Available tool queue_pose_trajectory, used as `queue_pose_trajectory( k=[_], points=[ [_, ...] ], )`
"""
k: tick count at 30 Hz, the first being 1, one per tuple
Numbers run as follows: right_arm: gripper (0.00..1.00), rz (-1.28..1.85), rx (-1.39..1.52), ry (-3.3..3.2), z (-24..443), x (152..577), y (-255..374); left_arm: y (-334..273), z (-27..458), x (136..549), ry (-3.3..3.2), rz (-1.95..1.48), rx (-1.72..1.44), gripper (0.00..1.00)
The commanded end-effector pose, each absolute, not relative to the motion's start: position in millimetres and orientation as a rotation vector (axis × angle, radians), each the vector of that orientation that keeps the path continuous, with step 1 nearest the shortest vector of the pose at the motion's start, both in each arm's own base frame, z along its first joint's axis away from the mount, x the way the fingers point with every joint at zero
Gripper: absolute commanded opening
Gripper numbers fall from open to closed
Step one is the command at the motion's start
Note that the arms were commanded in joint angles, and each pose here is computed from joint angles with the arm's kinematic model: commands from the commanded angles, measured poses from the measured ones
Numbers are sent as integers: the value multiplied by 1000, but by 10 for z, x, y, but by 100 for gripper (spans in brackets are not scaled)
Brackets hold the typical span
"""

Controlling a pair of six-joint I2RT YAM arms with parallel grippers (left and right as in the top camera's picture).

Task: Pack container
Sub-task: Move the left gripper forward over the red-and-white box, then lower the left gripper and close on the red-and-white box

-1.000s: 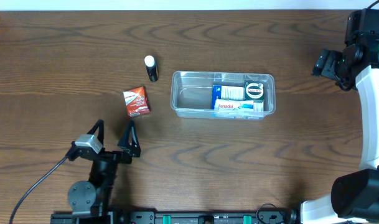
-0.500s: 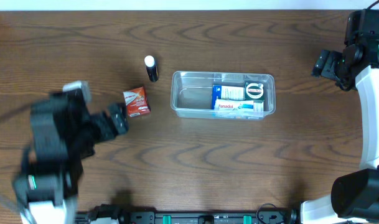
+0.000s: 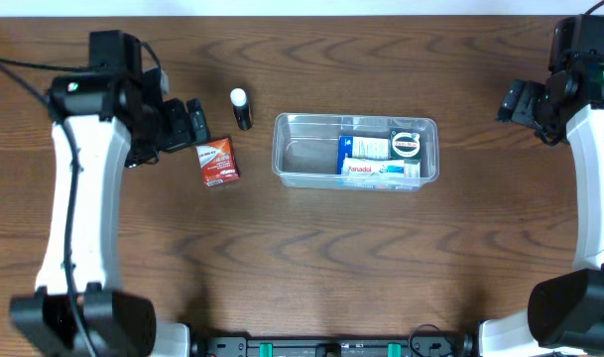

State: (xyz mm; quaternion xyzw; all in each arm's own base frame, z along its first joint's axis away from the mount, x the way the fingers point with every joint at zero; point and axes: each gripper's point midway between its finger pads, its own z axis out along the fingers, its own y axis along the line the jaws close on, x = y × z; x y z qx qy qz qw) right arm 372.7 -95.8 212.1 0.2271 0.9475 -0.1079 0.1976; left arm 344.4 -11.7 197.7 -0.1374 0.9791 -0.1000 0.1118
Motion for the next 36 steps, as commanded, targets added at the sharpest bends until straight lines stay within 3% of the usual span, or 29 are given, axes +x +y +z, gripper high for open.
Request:
queue_pose_trajectory(
  k=[1, 13, 36],
  points=[
    [99, -324, 642, 2647, 2132, 3722, -1009, -182, 1895, 3527, 2893, -324, -414, 98],
    [99, -324, 642, 2647, 2132, 3722, -1009, -258, 1532, 3850, 2890, 20, -256, 98],
    [99, -324, 642, 2647, 2132, 3722, -1009, -254, 635, 3870, 2835, -6, -361, 98]
  ],
)
